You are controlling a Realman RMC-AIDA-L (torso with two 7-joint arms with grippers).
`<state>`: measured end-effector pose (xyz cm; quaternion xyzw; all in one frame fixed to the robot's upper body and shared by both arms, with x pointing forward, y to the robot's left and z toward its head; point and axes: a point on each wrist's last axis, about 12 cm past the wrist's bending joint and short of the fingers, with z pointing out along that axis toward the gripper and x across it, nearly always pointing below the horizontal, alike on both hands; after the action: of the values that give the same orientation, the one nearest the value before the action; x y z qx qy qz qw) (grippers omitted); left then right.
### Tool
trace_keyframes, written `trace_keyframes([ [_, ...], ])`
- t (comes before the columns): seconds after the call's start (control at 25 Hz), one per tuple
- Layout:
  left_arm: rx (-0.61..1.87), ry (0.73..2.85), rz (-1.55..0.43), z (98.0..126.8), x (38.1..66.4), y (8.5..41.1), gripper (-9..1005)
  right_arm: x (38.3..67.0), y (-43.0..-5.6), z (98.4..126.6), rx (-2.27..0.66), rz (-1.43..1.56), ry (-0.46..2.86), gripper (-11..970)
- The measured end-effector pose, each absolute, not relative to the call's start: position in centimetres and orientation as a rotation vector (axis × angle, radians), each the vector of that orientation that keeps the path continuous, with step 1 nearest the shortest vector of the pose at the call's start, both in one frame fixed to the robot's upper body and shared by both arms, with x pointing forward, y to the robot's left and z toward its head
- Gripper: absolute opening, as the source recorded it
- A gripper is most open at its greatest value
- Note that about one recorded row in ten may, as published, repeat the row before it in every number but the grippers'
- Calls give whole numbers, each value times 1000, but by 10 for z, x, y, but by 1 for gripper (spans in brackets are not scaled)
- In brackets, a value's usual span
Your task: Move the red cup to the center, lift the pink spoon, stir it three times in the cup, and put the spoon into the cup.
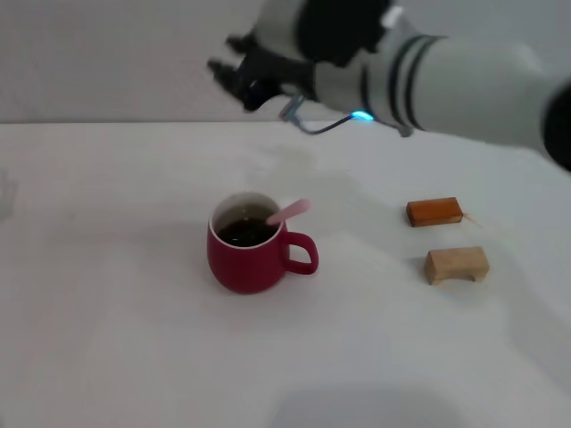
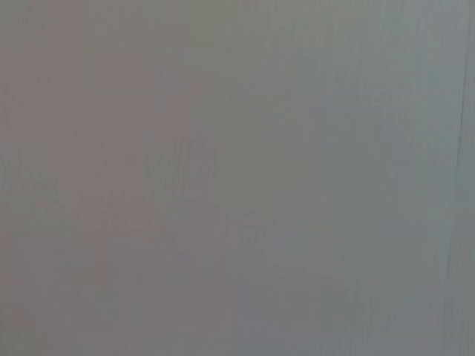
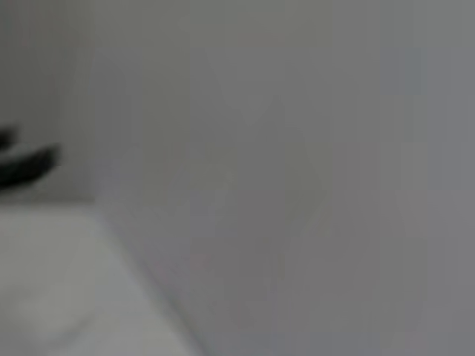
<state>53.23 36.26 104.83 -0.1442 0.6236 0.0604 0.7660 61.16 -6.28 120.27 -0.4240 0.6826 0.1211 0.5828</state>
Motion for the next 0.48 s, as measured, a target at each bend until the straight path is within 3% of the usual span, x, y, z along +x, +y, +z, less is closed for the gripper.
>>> trace_keyframes([
  [0.08, -317, 1363, 124, 1047, 532, 363, 844, 608, -69, 1202, -929, 283, 1560, 232],
  [0.48, -283, 1370, 102, 1046, 531, 357, 844, 547, -173, 1166, -342, 64, 1318, 546],
])
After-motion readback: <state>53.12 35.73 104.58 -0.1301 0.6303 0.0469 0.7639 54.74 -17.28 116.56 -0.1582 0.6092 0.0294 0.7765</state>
